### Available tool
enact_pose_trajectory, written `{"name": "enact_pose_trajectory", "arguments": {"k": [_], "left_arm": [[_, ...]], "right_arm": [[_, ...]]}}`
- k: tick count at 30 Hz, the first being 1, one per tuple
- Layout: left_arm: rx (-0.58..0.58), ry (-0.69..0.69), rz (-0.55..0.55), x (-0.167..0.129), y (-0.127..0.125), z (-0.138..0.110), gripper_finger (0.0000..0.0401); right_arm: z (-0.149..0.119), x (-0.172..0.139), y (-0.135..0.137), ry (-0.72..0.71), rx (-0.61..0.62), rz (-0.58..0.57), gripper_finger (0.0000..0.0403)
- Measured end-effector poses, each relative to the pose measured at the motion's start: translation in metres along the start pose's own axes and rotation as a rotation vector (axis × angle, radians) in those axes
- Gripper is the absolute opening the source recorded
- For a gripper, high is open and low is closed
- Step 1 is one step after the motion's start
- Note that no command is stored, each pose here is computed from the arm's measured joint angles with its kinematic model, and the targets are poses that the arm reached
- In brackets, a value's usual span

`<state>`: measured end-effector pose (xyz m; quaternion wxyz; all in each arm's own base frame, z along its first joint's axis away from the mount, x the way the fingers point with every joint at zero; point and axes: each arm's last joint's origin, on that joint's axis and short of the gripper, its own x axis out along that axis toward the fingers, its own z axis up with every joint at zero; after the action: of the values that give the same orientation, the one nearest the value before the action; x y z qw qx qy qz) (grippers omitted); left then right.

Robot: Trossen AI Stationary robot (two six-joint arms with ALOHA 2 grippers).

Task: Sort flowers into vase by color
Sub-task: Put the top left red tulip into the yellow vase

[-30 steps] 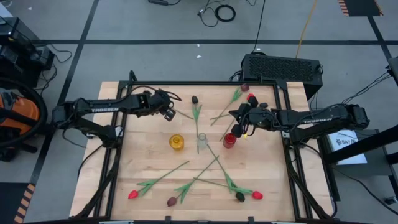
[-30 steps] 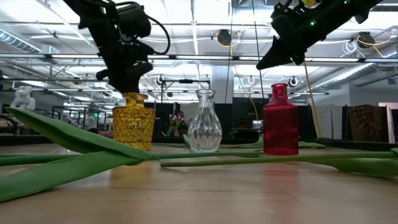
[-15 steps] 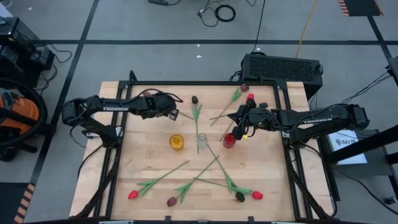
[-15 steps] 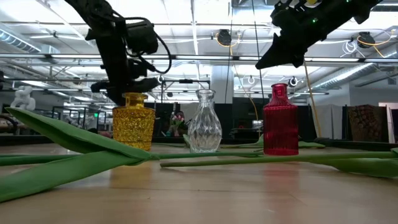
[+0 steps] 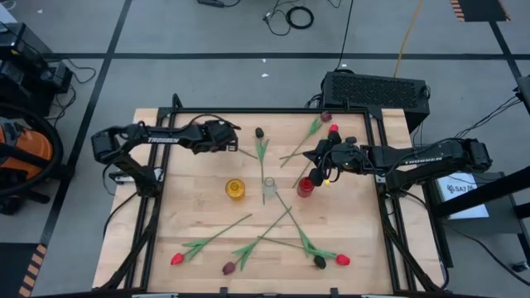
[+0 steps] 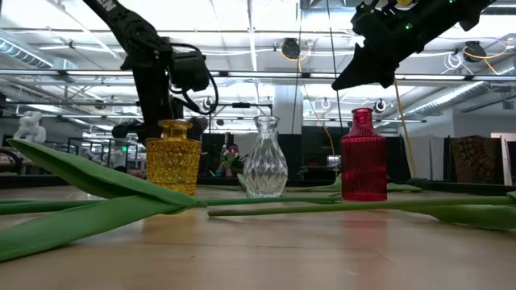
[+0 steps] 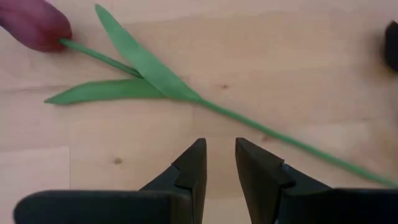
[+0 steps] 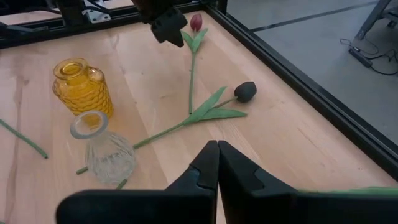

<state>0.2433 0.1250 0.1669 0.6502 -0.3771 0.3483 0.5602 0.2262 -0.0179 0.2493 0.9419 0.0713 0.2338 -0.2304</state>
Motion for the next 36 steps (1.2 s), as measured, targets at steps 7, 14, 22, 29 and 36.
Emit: {"name": "enact_pose_trajectory", "arguments": {"k": [7,14,22,29,36], "left_arm": [[-0.043,0.000,-0.003,0.010,0.004,0.011,0.0090],[-0.089,0.019,-0.015,0.010,0.004,0.011,0.0090],[-0.256,0.026,0.017,0.016,0.005,0.009,0.0090],[-0.308,0.002,0.045,0.024,0.003,0.007,0.0090],[-0.376,-0.030,0.097,0.045,0.004,0.008,0.0090]], "right_arm": [[-0.001,0.000,0.000,0.009,-0.004,-0.002,0.0000],[-0.003,0.000,-0.001,0.034,-0.014,-0.009,0.0000],[-0.006,0.000,-0.001,0.057,-0.017,-0.014,0.0000],[-0.007,-0.001,0.000,0.065,-0.011,-0.012,0.0000],[-0.007,-0.001,-0.001,0.069,-0.013,-0.013,0.0000]]}}
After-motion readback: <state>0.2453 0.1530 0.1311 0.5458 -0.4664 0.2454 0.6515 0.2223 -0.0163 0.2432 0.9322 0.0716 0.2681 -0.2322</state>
